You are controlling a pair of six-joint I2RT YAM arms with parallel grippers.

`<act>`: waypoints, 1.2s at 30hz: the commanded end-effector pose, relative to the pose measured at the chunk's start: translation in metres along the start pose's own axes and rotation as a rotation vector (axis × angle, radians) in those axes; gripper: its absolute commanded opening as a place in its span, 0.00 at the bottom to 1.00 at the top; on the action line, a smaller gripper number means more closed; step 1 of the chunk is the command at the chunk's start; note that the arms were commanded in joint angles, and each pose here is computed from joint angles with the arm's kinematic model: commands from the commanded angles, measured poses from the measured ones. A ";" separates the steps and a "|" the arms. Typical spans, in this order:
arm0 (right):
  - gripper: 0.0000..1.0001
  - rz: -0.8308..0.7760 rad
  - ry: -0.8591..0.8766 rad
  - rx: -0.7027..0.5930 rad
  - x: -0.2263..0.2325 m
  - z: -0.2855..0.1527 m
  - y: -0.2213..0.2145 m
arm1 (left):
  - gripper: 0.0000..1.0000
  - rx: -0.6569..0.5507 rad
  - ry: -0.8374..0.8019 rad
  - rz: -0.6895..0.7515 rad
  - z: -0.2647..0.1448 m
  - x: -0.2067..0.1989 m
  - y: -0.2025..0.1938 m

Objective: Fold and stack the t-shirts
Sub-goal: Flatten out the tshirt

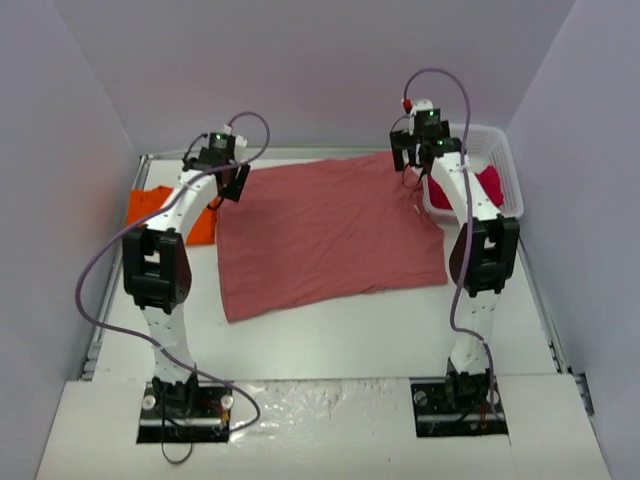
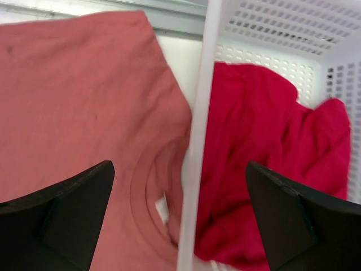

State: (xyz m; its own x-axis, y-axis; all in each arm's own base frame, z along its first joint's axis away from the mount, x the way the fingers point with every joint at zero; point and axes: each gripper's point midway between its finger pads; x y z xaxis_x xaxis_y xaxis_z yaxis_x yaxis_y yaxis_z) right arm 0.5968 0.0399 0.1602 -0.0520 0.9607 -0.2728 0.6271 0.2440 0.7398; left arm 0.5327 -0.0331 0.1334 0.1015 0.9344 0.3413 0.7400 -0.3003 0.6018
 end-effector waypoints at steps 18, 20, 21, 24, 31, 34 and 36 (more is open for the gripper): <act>0.68 -0.188 0.151 0.157 -0.016 -0.194 -0.150 | 0.65 0.059 -0.304 0.194 -0.139 -0.035 -0.147; 0.66 -0.203 0.147 0.194 -0.017 -0.192 -0.165 | 0.60 0.065 -0.322 0.230 -0.140 -0.042 -0.154; 0.64 -0.210 0.145 0.210 -0.017 -0.191 -0.171 | 0.60 0.077 -0.324 0.247 -0.140 -0.045 -0.160; 0.59 -0.242 0.153 0.267 -0.019 -0.189 -0.190 | 0.55 0.079 -0.348 0.271 -0.146 -0.053 -0.166; 0.61 -0.280 0.124 0.341 -0.042 -0.190 -0.219 | 0.43 0.053 -0.480 0.419 -0.178 -0.080 -0.178; 0.63 -0.269 0.124 0.358 -0.051 -0.189 -0.225 | 0.43 0.078 -0.514 0.533 -0.187 -0.090 -0.193; 0.64 -0.270 0.120 0.362 -0.054 -0.188 -0.226 | 0.44 0.108 -0.535 0.581 -0.190 -0.092 -0.206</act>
State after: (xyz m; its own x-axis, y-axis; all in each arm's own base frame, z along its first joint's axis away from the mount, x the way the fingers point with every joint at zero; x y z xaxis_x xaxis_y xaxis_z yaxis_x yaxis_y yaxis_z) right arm 0.3195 -0.0335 0.1165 -0.3157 0.8952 -0.3146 0.8108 0.4268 0.4006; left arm 0.2695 -0.0979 0.1193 0.6996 0.6899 0.1859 0.5763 -0.6986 0.4240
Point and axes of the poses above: each gripper's point midway between its finger pads, its own z axis out along the fingers, its own x axis along the line the jaws close on, y = z × x, and after that the axes turned 2 degrees about -z, right-handed
